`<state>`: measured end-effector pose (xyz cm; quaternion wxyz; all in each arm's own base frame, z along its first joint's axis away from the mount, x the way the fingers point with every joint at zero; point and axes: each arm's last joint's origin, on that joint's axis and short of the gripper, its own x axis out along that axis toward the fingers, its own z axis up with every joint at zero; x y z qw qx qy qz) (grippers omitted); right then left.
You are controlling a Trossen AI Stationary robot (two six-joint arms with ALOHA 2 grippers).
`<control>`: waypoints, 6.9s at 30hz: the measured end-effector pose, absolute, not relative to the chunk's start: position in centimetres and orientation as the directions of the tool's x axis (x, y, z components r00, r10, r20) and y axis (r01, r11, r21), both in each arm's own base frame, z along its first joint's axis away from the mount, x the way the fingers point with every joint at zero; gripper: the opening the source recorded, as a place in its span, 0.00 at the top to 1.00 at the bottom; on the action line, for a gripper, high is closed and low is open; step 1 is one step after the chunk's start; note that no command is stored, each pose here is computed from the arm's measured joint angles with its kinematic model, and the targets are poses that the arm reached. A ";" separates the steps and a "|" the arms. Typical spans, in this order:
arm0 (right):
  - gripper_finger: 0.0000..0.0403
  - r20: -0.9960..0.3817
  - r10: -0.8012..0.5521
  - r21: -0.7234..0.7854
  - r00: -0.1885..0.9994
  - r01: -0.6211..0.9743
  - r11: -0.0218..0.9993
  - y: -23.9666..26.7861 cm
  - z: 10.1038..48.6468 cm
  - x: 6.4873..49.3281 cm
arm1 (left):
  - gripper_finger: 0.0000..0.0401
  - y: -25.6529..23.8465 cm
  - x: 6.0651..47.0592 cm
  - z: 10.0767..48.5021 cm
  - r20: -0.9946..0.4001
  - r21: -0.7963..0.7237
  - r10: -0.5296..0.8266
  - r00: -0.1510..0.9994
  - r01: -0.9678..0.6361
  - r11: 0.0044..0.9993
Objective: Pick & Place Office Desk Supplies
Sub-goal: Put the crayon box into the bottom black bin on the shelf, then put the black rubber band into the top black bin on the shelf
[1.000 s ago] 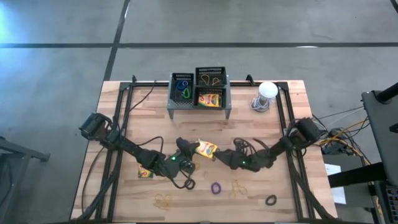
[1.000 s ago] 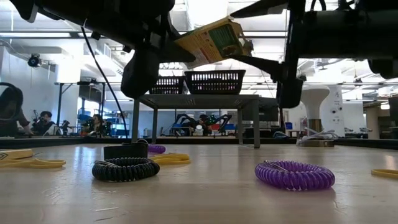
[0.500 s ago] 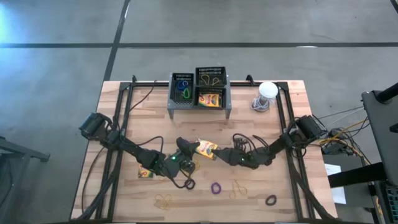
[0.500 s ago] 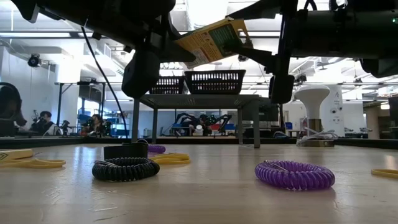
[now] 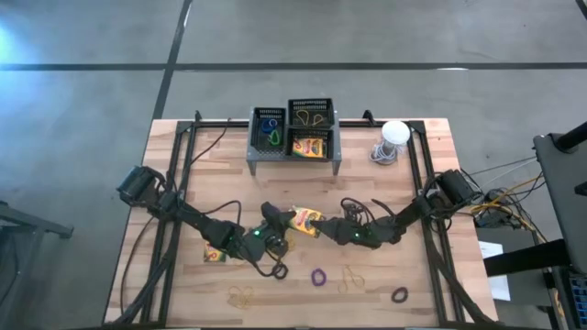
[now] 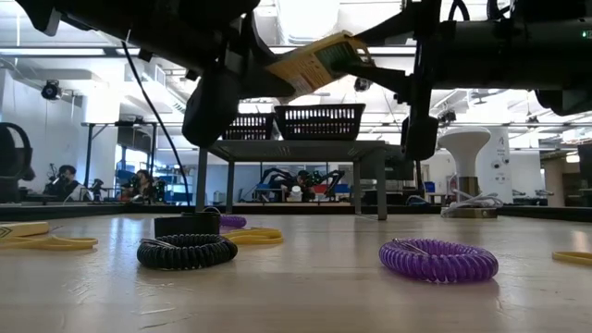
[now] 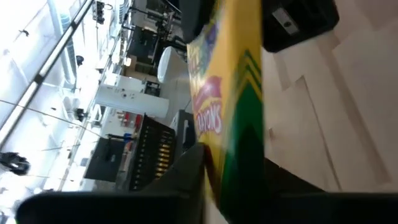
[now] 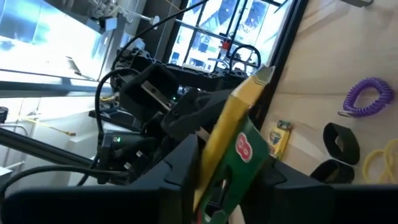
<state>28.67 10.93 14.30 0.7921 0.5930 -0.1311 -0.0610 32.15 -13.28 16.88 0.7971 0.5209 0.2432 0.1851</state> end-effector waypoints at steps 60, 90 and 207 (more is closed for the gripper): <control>0.91 -0.586 -0.289 0.476 0.757 0.610 0.634 -9.6 35.3 31.0 | 0.49 -15.6 29.9 18.3 -0.381 0.229 0.192 0.905 -0.109 0.967; 0.91 -0.657 -0.230 0.553 0.718 0.666 0.501 -12.7 31.6 34.7 | 0.49 -15.5 29.9 18.3 -0.380 0.234 0.196 0.904 -0.111 0.966; 0.83 -0.578 -0.284 -0.222 0.765 0.188 0.957 23.1 13.0 25.7 | 0.70 -15.0 26.3 9.3 -0.675 -0.094 0.285 0.681 -0.462 0.882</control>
